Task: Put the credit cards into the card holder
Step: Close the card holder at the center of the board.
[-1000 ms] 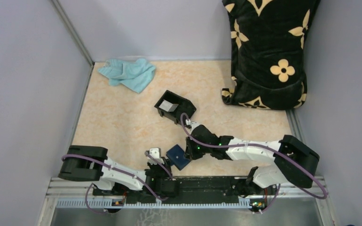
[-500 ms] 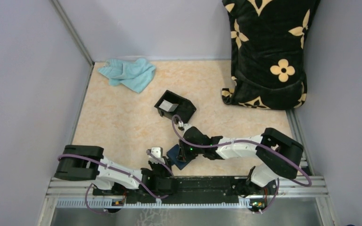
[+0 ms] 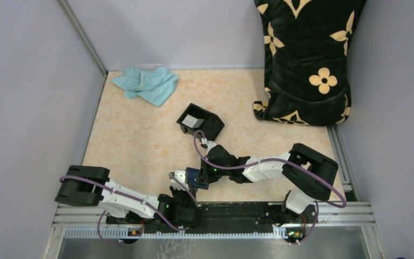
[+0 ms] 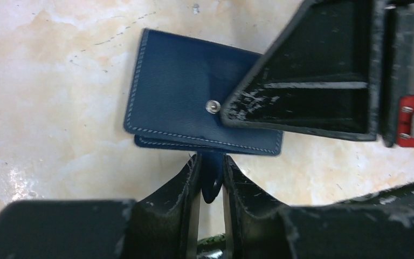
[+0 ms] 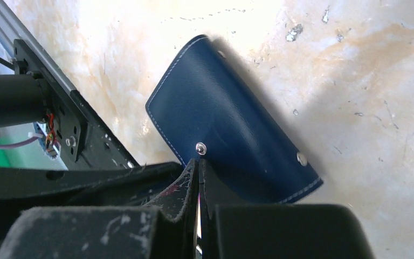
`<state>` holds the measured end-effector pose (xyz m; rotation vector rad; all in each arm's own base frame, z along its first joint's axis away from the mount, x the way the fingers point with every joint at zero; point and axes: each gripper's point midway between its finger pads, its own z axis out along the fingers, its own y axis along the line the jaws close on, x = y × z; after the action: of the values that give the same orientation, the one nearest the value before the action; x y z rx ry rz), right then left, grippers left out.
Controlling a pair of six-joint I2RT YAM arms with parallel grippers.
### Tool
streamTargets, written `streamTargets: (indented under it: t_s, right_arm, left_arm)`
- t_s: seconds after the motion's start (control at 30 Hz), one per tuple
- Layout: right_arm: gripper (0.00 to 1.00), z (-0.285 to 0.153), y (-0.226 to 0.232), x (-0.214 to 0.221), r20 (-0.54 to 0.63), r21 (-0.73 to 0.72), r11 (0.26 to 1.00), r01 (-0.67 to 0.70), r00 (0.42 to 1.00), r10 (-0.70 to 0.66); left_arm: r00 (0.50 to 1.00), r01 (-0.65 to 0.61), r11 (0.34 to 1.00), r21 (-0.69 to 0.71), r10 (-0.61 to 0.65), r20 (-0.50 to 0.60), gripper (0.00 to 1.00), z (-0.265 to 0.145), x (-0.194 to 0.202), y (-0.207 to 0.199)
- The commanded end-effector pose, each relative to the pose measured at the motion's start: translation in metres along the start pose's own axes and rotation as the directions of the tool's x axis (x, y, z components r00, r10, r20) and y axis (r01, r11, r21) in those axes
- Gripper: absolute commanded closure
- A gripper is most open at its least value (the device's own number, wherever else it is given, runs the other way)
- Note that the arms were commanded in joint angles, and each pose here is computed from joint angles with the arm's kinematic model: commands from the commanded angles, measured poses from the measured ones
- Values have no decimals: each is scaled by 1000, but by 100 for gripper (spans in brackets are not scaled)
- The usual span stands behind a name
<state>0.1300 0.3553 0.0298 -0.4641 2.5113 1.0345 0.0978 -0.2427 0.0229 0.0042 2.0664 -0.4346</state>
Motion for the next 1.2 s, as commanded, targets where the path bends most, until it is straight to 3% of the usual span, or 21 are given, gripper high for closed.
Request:
streamTargets:
  t_s: [0.0, 0.1, 0.27, 0.5, 0.7, 1.17]
  right_arm:
    - [100, 7, -28, 22, -54, 101, 995, 5, 999, 0]
    - [100, 7, -31, 24, -59, 107, 994, 5, 998, 2]
    - [100, 8, -33, 29, -68, 104, 995, 0, 998, 8]
    - [100, 5, -34, 32, -73, 104, 995, 2, 997, 6]
    - [100, 4, -37, 33, -82, 115, 993, 10, 997, -1]
    - [100, -1, -44, 28, -107, 177, 981, 84, 992, -65]
  left_arm:
    - [1000, -19, 999, 27, 19, 7, 73, -10, -11, -16]
    - [1000, -16, 999, 32, 15, 25, 70, -13, -18, -22]
    - [998, 21, 999, -28, -20, 53, 57, -15, -24, -12]
    - [993, 40, 969, -244, -11, 118, 52, -12, -23, 26]
    - [969, 45, 920, -390, 55, 242, 48, -20, -48, 45]
    - [940, 162, 966, -200, -90, 329, 40, -27, -89, 24]
